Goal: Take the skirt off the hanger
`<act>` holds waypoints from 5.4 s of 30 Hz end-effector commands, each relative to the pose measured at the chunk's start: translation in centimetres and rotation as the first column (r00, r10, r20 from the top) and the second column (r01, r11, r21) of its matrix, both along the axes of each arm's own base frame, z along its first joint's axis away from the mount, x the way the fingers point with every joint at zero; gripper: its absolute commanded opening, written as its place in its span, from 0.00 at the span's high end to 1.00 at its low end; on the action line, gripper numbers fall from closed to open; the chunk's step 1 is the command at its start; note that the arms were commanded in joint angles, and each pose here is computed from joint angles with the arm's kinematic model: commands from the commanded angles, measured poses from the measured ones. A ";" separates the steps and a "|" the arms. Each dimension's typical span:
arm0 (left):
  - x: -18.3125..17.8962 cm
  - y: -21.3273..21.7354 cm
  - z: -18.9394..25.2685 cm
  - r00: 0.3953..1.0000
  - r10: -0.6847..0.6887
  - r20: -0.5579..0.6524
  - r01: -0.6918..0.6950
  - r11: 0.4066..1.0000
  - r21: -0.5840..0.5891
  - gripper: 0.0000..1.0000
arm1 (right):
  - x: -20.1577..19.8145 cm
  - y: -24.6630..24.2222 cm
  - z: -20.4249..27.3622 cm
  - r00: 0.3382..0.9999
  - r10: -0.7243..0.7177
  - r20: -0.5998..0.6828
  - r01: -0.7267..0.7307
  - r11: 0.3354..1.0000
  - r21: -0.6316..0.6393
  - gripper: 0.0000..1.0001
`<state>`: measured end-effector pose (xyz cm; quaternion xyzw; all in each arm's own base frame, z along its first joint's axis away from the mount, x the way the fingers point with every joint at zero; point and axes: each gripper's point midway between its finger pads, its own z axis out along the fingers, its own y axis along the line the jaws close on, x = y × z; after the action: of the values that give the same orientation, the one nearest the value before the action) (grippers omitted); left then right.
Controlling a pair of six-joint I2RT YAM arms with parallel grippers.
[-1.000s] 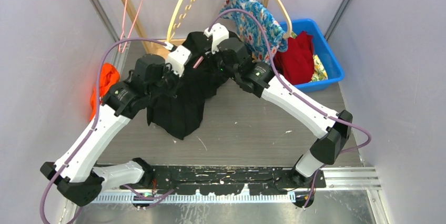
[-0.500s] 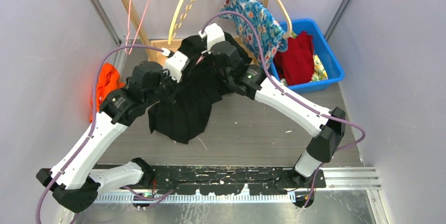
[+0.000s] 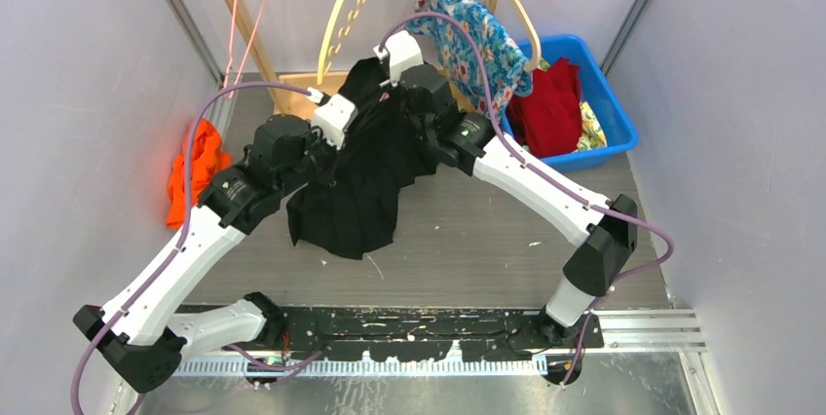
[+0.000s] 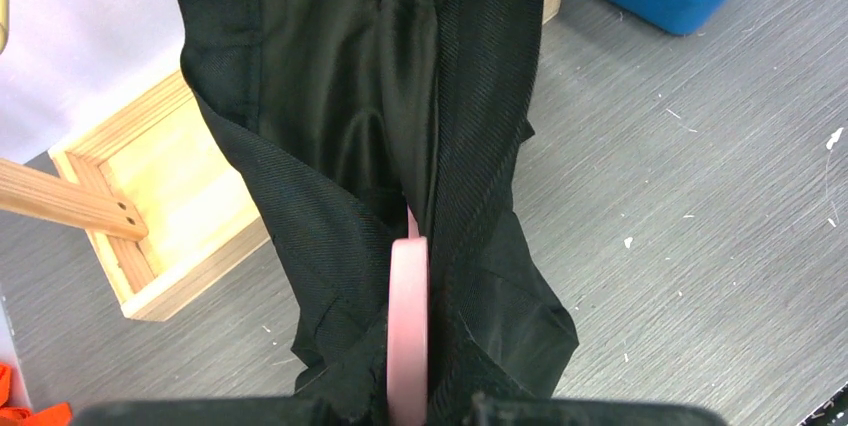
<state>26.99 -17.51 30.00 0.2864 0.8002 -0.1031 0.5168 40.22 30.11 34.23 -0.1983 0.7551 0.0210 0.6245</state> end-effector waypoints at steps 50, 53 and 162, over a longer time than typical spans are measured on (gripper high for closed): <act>1.7 3.8 2.8 0.972 0.120 0.204 -0.140 0.986 0.086 1.00 | 1.0 1.0 2.5 0.966 0.161 -0.203 -0.065 0.908 0.415 0.60; 2.1 3.8 5.0 0.957 0.138 0.256 -0.155 0.987 0.047 1.00 | 0.8 2.9 3.1 0.947 0.228 -0.224 -0.084 0.853 0.515 0.60; 0.9 2.5 -7.7 0.985 0.168 0.034 -0.167 0.986 -0.011 1.00 | 0.1 -4.1 18.8 0.972 -0.049 0.228 -0.063 0.887 0.457 0.99</act>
<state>25.99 -14.62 16.16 0.2372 0.8438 -0.0577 0.4779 42.35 27.68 46.64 -0.0765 0.7080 0.1582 0.6840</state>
